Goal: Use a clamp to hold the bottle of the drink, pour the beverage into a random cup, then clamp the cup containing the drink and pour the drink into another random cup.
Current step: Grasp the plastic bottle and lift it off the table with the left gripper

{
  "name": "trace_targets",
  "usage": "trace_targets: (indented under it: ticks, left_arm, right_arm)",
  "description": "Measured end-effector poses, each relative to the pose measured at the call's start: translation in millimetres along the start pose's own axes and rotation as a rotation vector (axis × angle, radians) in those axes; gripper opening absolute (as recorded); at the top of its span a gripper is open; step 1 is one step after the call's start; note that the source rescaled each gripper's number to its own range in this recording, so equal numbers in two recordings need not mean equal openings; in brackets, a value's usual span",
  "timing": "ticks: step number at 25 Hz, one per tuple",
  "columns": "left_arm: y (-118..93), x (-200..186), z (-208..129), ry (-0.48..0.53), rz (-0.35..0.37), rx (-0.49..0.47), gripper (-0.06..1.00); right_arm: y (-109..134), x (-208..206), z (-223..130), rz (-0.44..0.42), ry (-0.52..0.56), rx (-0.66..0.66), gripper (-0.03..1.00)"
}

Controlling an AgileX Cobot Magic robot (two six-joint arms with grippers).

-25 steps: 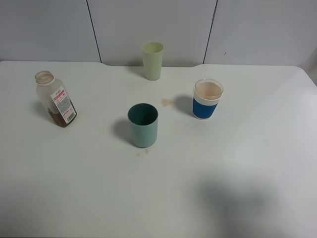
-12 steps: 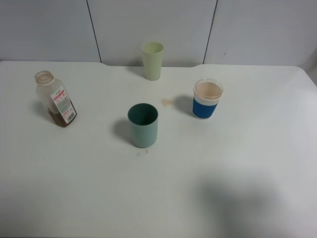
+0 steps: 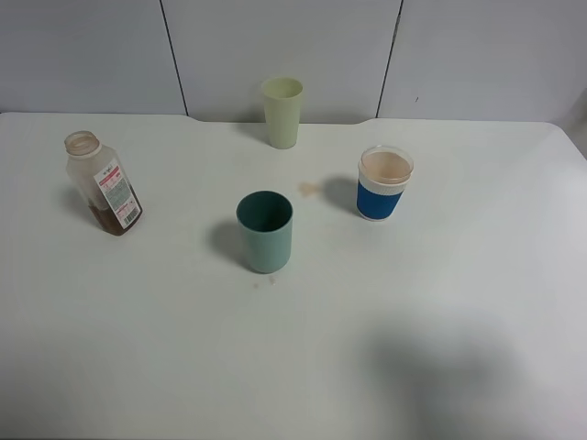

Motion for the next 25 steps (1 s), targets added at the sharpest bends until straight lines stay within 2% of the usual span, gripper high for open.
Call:
trace_targets:
  ticks: [25]
  left_arm:
    - [0.4,0.0,0.1,-0.001,0.003,0.002,1.00]
  right_arm:
    - [0.0,0.0,0.0,0.000,0.000,0.000,0.99]
Point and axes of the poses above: a point on each arm's last joint axis where the gripper is mounted, x pointing out along that axis toward the gripper, y along the wrist's bending axis when the last joint is at zero, z = x × y, the point moved 6 cm from there along x, pointing out along that axis toward the gripper, and after that the axes turned 8 degrees about -x, right-handed, at the moved point
